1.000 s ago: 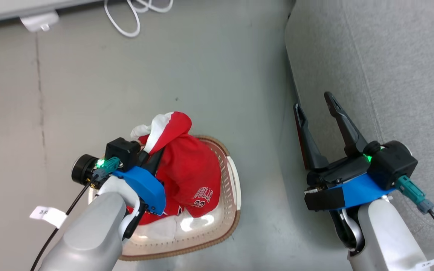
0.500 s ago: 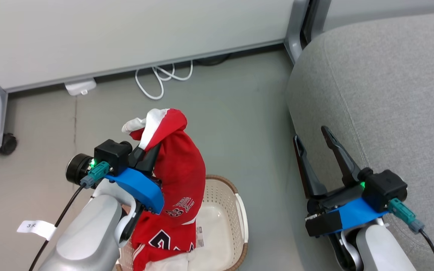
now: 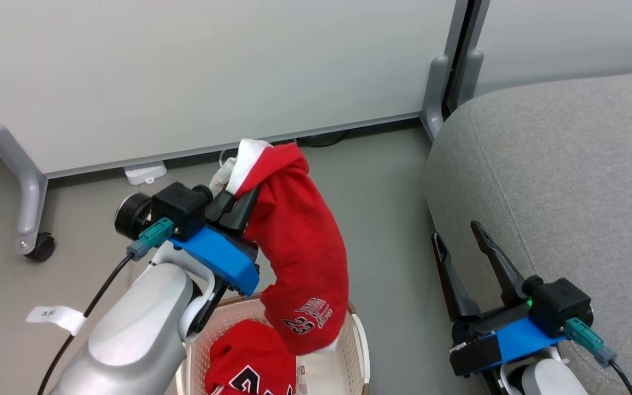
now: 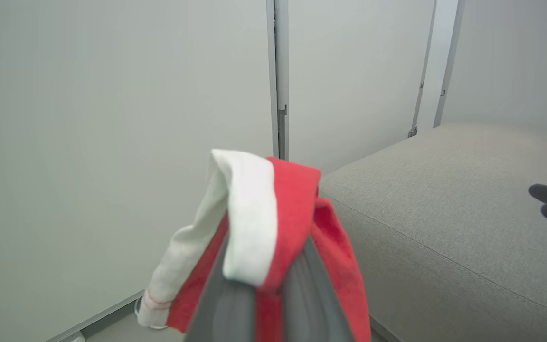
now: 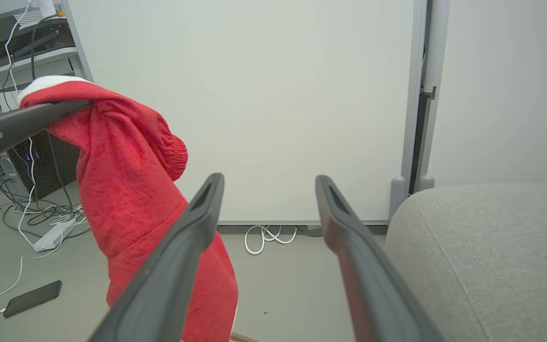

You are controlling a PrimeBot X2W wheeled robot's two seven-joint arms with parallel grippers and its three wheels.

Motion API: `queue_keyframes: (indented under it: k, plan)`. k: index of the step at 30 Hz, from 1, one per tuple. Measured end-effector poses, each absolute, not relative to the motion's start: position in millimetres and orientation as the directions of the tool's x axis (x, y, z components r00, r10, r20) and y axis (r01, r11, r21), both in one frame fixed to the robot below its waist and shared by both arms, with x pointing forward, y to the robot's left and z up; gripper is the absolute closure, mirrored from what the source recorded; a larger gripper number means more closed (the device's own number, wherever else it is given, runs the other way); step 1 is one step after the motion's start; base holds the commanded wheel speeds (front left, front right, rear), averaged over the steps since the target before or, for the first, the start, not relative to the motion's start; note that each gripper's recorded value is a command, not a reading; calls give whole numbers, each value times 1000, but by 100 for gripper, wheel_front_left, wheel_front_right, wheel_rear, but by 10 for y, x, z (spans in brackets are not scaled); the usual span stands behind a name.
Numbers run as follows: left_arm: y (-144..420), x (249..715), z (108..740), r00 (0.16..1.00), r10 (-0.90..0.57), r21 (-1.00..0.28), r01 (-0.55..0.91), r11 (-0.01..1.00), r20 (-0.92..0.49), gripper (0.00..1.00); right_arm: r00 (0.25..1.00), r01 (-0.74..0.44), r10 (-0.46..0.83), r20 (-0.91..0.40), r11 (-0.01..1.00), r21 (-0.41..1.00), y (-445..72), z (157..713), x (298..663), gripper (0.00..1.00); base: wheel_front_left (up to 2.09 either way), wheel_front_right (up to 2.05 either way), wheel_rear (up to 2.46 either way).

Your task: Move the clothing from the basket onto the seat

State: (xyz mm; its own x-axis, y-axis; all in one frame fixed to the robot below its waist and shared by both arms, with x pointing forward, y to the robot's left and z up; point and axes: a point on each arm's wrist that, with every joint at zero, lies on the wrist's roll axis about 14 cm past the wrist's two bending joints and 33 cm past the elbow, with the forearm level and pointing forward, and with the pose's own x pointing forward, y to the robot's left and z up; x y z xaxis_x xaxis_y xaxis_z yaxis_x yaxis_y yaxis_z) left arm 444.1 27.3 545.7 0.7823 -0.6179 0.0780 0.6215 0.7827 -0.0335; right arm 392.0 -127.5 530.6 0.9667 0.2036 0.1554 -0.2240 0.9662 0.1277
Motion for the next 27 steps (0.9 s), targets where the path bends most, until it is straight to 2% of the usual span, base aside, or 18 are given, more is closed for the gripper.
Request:
queue_keyframes:
  k: [10, 21, 27]
  plan:
    - [168, 4364, 5901, 742, -646, -15, 658, 753, 180, 100, 965, -229, 207, 159, 964, 134, -1254, 5313, 3840, 0, 0, 0, 0]
    - [163, 4350, 5962, 734, -651, -8, 665, 747, 195, 100, 961, -243, 221, 164, 961, 133, -1205, 5332, 3866, 0, 0, 0, 0]
    - [178, 4362, 5944, 737, -649, -10, 662, 749, 192, 100, 934, -310, 285, 215, 946, 96, -995, 5523, 3985, 0, 0, 0, 0]
